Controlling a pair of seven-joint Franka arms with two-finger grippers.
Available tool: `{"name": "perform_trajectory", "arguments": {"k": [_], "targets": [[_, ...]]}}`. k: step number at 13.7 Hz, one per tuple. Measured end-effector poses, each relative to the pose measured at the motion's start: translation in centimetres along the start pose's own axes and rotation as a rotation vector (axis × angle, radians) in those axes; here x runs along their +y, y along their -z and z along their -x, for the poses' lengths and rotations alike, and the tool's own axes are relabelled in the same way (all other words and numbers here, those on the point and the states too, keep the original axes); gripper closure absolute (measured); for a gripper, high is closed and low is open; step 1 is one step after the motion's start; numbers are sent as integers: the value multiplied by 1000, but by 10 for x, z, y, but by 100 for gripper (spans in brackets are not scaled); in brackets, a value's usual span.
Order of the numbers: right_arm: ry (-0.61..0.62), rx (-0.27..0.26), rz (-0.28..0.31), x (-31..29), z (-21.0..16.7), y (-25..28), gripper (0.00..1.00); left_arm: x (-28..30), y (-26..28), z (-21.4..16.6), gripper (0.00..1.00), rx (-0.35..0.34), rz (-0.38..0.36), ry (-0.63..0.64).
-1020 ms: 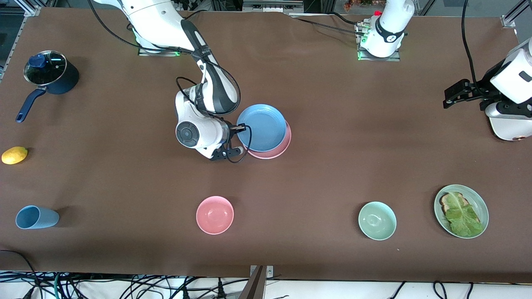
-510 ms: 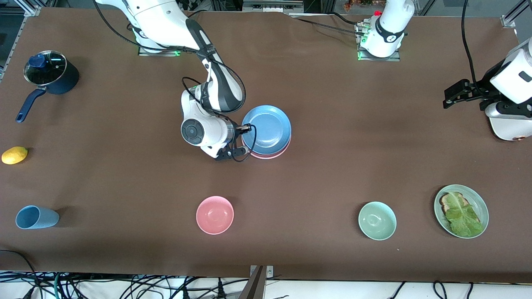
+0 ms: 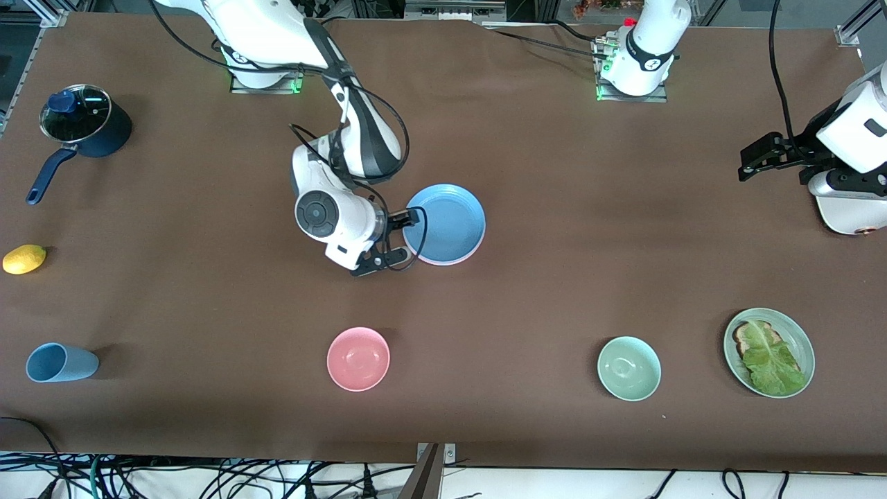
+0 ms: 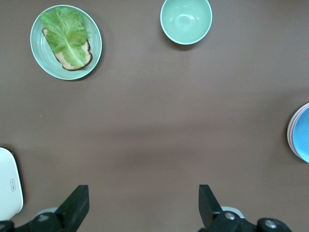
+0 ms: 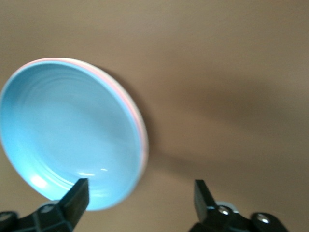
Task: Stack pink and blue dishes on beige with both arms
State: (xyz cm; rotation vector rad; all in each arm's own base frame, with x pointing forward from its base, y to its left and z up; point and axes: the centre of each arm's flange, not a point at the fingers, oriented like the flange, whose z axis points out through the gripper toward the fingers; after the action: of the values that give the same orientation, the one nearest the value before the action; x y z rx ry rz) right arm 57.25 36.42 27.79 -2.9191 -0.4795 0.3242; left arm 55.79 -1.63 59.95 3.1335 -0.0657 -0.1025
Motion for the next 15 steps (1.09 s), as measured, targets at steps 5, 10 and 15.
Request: {"name": "perform_trajectory", "arguments": {"k": [5,10,15], "targets": [[24,6,277,67,23,105,0,0,0,0,0,0,0,-1],[-101,51,267,135,59,223,0,1,0,0,0,-1,0,-2],[-226,106,123,239,121,309,0,4,0,0,0,0,0,-7]]}}
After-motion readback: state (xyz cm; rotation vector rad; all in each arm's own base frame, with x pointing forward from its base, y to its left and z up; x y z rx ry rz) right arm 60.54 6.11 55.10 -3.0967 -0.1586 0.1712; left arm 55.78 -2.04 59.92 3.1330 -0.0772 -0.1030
